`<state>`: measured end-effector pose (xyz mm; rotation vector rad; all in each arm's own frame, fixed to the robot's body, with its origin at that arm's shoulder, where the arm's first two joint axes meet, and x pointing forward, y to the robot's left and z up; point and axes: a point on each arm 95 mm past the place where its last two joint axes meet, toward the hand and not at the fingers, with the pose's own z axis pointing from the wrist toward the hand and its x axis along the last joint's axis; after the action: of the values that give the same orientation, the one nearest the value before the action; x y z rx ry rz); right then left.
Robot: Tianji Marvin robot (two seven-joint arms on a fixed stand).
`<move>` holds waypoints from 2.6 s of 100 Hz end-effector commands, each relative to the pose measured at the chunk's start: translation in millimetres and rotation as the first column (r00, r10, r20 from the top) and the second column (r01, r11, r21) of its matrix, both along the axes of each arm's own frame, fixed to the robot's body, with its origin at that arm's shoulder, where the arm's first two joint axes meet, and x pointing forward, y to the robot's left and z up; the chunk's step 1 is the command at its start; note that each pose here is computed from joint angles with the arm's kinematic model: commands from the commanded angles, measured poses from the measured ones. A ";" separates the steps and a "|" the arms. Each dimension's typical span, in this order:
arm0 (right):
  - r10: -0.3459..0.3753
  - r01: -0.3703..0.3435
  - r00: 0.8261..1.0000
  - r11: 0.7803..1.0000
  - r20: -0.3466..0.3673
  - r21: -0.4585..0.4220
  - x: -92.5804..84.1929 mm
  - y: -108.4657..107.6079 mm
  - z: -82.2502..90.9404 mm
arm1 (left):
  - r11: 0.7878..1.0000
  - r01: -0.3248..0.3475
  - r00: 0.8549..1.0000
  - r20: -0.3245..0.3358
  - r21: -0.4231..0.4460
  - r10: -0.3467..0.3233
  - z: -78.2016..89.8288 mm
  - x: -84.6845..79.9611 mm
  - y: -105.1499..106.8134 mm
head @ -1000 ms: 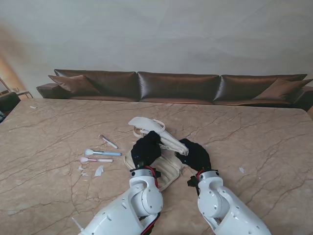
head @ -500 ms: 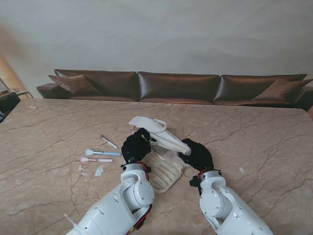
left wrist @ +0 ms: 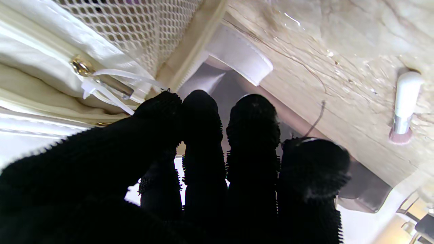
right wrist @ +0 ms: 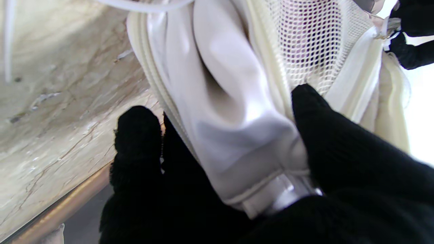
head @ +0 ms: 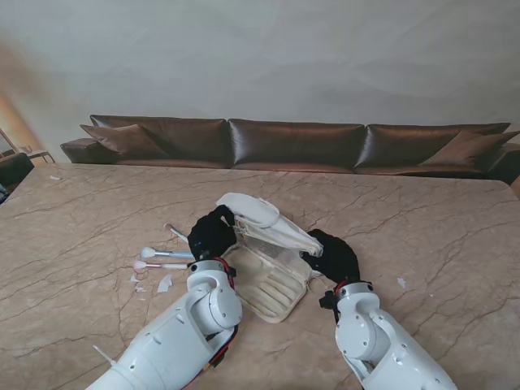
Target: Pack the cosmetics bag
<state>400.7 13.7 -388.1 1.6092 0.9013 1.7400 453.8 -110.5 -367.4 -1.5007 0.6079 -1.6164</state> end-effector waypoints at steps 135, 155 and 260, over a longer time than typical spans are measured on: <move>-0.054 0.052 0.998 0.998 -0.042 -0.028 -4.2 -3.0 -17.8 | 0.996 0.088 0.990 -0.109 -0.002 -0.088 6.3 -10.5 28.8; -0.051 0.050 0.998 0.999 -0.044 -0.021 -2.3 3.5 -16.0 | 0.987 0.131 0.981 -0.132 -0.090 -0.143 2.0 -27.5 21.2; -0.065 0.064 0.997 0.998 -0.047 -0.011 0.4 3.3 -9.4 | 0.962 0.273 0.954 -0.122 -0.016 -0.273 -15.1 -55.1 21.4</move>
<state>408.6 17.8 -387.1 1.6345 0.8580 1.6845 401.6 -89.7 -384.0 -1.5860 0.9268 -1.7383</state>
